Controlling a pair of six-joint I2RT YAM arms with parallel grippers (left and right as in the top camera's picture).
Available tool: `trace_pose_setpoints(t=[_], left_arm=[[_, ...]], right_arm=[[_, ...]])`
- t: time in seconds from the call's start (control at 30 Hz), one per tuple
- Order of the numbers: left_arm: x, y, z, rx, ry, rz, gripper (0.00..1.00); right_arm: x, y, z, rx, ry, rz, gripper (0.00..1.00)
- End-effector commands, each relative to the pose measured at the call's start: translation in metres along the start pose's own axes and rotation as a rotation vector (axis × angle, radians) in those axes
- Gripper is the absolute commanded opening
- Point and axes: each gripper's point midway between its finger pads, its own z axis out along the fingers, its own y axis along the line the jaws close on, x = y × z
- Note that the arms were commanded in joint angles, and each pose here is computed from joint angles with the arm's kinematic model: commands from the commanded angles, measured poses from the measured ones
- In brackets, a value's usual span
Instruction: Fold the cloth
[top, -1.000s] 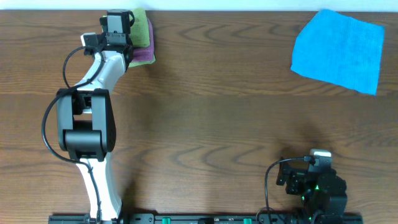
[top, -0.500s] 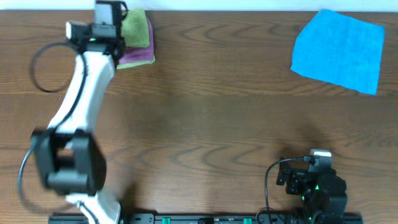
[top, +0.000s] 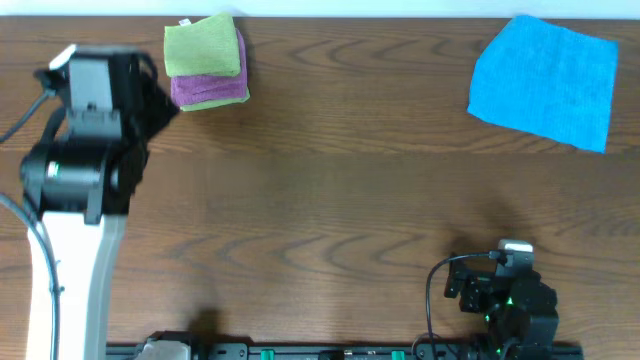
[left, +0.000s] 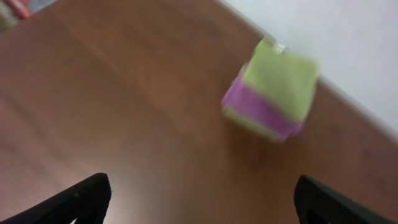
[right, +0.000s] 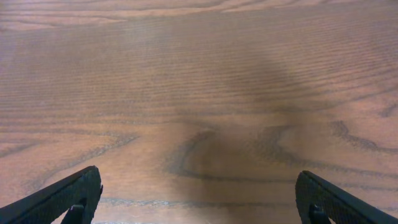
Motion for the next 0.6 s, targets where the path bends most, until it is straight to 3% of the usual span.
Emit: trace_pose_setpoints(t=[0.0,0.07,0.23,0.33,0.43,0.57], left_arm=[[0.035,0.022,0.008,-0.043,0.066,0.121,0.95],[0.052,0.03,0.012,-0.016,0.059,0.16,0.95],[0.12,0.023,0.016,0.261,0.072,0.472,0.95],[0.162,0.034,0.018,0.345,0.093,0.583,0.95],[0.205,0.052,0.028,0.383,0.118,0.593,0.95],[0.234,0.068,0.041,0.378,0.126,0.598,0.95]], right_arm=[[0.001,0.0,0.001,0.0,-0.001,0.018,0.99],[0.001,0.0,0.001,0.0,-0.001,0.018,0.99],[0.001,0.0,0.001,0.0,-0.001,0.018,0.99],[0.001,0.0,0.001,0.0,-0.001,0.018,0.99],[0.001,0.0,0.001,0.0,-0.001,0.018,0.99],[0.001,0.0,0.001,0.0,-0.001,0.018,0.99]])
